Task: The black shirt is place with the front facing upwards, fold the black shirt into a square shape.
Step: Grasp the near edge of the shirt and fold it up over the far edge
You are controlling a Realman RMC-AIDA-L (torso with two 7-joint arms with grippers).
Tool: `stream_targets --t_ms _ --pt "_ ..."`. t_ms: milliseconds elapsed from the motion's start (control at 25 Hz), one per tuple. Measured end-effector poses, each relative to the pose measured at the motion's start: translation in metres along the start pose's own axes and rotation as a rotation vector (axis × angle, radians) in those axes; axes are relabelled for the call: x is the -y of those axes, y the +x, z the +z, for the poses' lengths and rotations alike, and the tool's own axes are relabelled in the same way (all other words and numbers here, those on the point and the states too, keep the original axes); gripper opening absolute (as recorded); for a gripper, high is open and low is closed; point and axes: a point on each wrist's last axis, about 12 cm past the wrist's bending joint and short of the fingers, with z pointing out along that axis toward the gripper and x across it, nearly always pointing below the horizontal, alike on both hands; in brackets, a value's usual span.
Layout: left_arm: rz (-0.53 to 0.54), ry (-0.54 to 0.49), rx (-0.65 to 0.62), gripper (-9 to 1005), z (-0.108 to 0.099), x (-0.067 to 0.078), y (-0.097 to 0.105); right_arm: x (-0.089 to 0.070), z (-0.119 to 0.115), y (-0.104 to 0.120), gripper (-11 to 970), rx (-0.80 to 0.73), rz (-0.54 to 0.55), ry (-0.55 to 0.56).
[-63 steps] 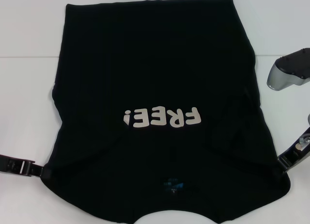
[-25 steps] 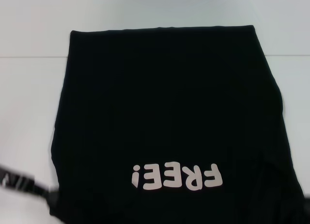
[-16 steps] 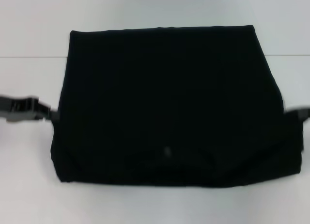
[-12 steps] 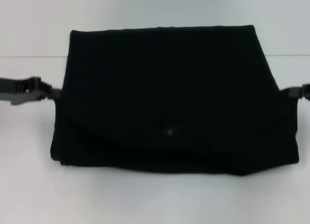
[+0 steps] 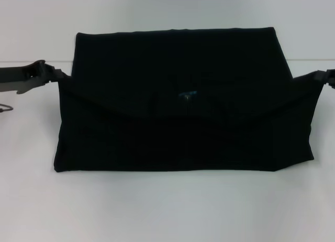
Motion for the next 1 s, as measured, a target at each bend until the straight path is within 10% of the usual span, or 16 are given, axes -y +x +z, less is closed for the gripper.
stream_targets --t_ms 1000 --pt "0.010 -0.054 0.173 79 0.030 0.008 0.011 -0.014 0.052 0.016 65 0.026 -0.228 0.170"
